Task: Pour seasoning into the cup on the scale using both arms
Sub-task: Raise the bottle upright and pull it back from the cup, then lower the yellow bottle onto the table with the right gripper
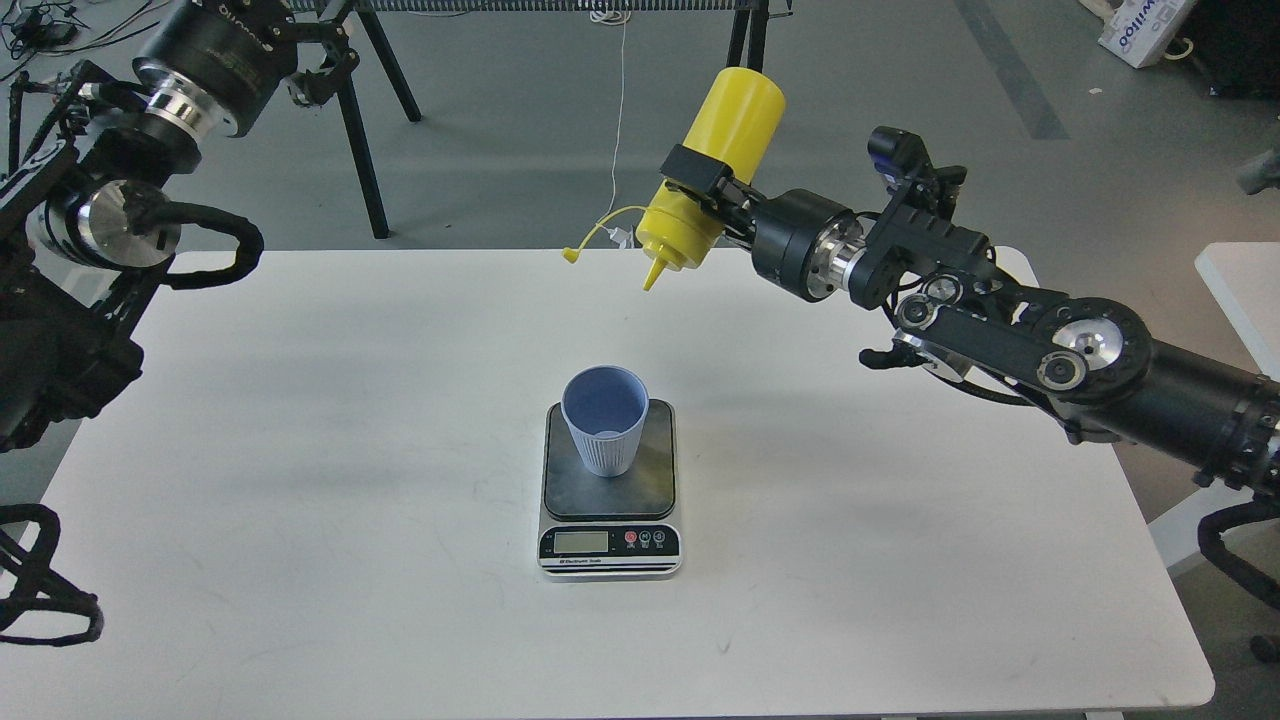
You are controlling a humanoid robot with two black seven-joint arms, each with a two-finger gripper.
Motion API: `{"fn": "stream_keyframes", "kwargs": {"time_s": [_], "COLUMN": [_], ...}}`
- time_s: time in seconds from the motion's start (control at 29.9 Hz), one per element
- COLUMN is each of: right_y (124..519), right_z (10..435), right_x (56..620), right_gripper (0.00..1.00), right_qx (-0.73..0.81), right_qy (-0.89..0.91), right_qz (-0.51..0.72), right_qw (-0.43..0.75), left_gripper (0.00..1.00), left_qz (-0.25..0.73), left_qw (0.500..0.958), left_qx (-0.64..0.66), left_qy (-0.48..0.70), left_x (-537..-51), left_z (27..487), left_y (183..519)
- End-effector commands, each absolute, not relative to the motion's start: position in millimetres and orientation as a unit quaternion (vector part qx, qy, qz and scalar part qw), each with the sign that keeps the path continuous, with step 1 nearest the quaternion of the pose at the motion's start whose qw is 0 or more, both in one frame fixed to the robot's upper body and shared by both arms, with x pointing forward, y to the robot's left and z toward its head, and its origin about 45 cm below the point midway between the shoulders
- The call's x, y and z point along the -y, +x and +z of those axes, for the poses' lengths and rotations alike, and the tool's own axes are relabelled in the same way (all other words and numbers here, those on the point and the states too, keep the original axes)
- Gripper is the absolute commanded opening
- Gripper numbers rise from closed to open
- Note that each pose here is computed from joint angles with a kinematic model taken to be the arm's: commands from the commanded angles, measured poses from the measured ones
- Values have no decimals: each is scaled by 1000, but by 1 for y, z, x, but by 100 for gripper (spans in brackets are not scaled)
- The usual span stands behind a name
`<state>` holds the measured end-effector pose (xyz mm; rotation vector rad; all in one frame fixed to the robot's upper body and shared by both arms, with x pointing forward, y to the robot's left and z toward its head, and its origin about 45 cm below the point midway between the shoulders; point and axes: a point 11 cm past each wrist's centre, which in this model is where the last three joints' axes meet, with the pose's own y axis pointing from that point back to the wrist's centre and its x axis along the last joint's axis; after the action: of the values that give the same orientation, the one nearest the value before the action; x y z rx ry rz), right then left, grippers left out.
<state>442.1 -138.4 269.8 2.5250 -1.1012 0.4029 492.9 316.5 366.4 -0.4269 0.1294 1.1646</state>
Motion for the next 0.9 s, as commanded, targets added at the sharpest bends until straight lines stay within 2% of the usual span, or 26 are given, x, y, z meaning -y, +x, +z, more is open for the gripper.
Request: {"fn": "stream_keyframes", "kwargs": {"time_s": [0.0,0.3,0.6,0.87], "right_y": [439,407,376,342], "right_z": [271,241,223,156], "right_x": [171,233,266,310], "right_gripper": [29,28,29,29], "right_qx": [418,455,404,468], "right_qy": [899,851,812,681], "right_qz": [28,-253,-361,-482], "right_qw": [130,-75,-218,-293], "left_gripper": [100,100,100,100], "left_qz": [546,549,548,555], "left_qw": [811,810,809,806], "left_qx": [-60,-60,-63,-68], "left_qy": [-200,-200,-202,-192], "left_x": [-317,-319,-317,-326], "left_z": [367,367,365,355], "left_y": [493,493,493,489]}}
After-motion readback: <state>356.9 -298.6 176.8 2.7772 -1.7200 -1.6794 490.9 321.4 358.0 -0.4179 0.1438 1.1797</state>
